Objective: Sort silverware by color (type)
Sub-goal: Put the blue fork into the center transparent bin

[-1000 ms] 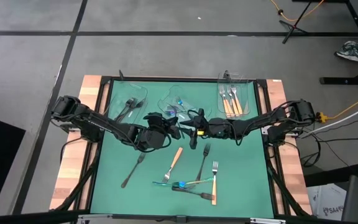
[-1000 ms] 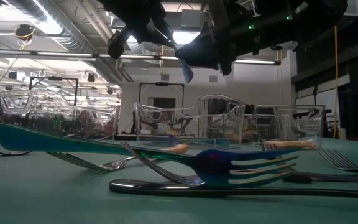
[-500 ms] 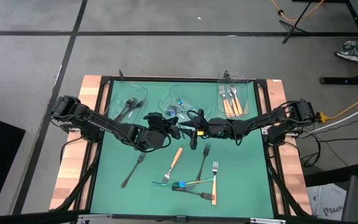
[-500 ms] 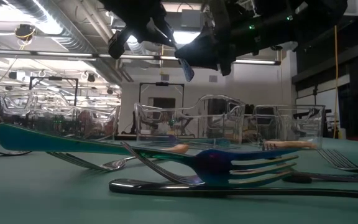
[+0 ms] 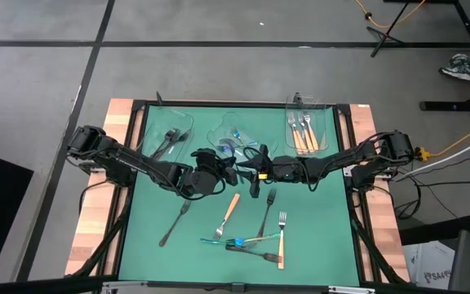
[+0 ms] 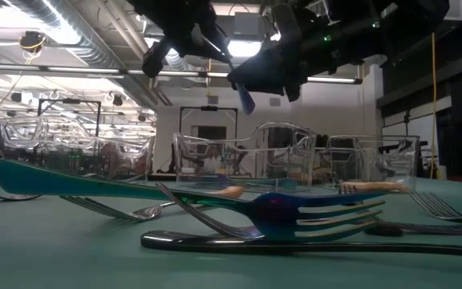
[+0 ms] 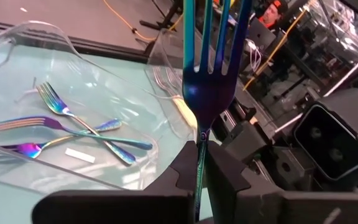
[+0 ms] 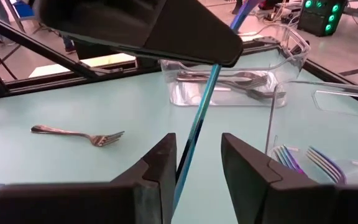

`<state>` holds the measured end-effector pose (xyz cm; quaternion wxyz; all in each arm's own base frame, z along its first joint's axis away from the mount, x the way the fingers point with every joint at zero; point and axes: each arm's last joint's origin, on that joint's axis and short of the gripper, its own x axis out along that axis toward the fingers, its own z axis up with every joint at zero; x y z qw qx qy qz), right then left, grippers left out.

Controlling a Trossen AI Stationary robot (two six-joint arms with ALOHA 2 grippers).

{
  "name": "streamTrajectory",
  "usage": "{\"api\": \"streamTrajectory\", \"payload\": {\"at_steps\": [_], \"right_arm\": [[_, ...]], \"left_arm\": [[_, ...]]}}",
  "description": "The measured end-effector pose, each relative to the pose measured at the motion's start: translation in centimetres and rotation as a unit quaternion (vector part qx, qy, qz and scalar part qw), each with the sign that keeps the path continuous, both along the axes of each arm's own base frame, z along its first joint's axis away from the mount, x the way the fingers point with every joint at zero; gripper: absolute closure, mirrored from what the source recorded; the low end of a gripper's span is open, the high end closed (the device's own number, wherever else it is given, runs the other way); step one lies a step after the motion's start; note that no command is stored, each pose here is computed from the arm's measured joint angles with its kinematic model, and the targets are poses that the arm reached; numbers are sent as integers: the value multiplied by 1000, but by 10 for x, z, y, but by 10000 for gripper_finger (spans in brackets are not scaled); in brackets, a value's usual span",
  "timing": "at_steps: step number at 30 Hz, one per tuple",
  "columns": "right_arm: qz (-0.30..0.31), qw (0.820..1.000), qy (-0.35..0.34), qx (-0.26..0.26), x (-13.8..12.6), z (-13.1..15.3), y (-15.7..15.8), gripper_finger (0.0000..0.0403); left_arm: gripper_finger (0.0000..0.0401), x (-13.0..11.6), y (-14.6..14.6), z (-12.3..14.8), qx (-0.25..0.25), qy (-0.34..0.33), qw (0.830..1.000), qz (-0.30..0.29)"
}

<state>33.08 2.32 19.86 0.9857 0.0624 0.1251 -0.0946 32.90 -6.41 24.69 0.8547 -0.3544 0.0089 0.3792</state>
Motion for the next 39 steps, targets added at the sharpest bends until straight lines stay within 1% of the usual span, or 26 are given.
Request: {"api": "streamTrajectory", "payload": {"at_steps": [10,12,15,20,22,26,29,36,39], "right_arm": [[-1,1000,1,0,0,0,0,288],[-1,1000,1,0,0,0,0,294],[-3,1000,0,-1,0,0,0,321],[-1,1000,1,0,0,0,0,384],[4,1000,1,1,0,0,0,397],[2,1000,-2,15,0,0,0,394],[5,1000,-2,19,0,0,0,401],[22,999,-5,38,-1,3,1,401],[28,999,-5,40,-3,6,1,402]], "left_arm": [[389,1,-2,-1,-16,3,999,-31],[389,1,-2,-1,-17,3,999,-32],[389,1,-2,0,-17,2,999,-32],[389,1,-2,-1,-17,5,999,-32],[389,1,-2,-1,-17,5,999,-33],[389,1,-3,-1,-17,6,999,-34],[389,1,-3,-1,-17,6,999,-34],[389,-1,-4,-2,-17,17,999,-38],[389,-1,-6,-2,-8,24,999,-44]]}}
